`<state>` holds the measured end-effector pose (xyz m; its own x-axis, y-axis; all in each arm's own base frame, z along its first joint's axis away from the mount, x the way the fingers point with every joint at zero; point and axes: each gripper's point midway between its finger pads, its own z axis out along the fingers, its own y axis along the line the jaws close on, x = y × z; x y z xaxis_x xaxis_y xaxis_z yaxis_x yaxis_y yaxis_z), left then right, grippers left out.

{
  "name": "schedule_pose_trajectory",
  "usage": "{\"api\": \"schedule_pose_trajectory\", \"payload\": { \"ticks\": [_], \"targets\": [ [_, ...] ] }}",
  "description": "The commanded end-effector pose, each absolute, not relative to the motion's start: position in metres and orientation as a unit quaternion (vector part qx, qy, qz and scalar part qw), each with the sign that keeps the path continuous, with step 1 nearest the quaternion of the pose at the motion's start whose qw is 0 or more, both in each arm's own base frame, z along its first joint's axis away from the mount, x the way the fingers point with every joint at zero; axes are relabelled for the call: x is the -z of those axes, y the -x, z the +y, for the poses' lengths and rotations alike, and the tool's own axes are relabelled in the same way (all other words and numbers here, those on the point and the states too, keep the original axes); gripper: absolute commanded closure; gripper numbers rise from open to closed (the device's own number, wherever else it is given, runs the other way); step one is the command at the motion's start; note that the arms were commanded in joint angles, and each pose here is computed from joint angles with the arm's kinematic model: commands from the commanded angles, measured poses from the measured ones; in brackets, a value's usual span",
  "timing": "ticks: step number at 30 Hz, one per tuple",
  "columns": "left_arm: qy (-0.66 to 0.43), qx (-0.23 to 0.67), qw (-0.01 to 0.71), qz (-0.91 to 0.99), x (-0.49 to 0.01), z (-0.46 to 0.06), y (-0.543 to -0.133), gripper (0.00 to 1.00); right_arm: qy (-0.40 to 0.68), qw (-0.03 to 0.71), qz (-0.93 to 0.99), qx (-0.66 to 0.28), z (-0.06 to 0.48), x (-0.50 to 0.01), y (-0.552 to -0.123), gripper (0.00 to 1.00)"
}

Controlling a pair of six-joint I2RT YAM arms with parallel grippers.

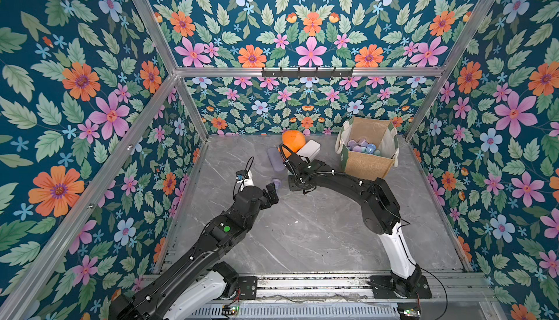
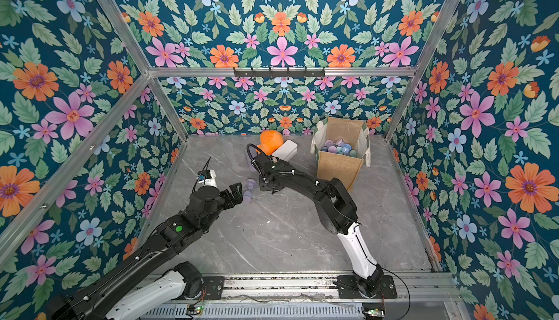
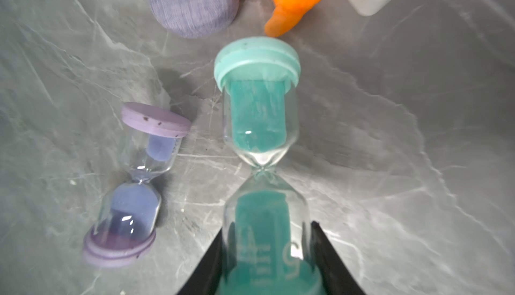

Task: Put the hourglass into the canvas bag
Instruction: Pick up the hourglass from the center of the board, then place the hourglass in the canvas bag.

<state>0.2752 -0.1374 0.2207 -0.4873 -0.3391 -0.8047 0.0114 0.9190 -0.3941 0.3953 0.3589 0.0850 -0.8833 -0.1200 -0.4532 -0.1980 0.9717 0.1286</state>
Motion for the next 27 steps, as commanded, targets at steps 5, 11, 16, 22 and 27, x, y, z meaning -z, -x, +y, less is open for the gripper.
{"api": "schedule_pose_trajectory", "payload": {
  "ticks": [5,11,16,22,27],
  "targets": [
    [0.073,0.208,0.500,0.838,-0.237,-0.157,-0.283,0.00,0.082,0.270,0.952,-0.118,0.343,-0.144,-0.397,0.65],
    [0.052,0.230,0.498,0.834,-0.247,-0.174,-0.288,0.00,0.069,0.305,0.940,-0.135,0.313,-0.197,-0.399,0.65],
    [0.037,0.254,0.494,0.831,-0.253,-0.190,-0.293,0.00,0.062,0.335,0.929,-0.147,0.287,-0.238,-0.401,0.66],
    [0.020,0.275,0.489,0.827,-0.257,-0.214,-0.299,0.00,0.046,0.378,0.914,-0.143,0.245,-0.285,-0.407,0.68],
    [0.004,0.293,0.486,0.823,-0.260,-0.238,-0.302,0.00,0.006,0.405,0.903,-0.145,0.198,-0.316,-0.417,0.71]
  ]
}}
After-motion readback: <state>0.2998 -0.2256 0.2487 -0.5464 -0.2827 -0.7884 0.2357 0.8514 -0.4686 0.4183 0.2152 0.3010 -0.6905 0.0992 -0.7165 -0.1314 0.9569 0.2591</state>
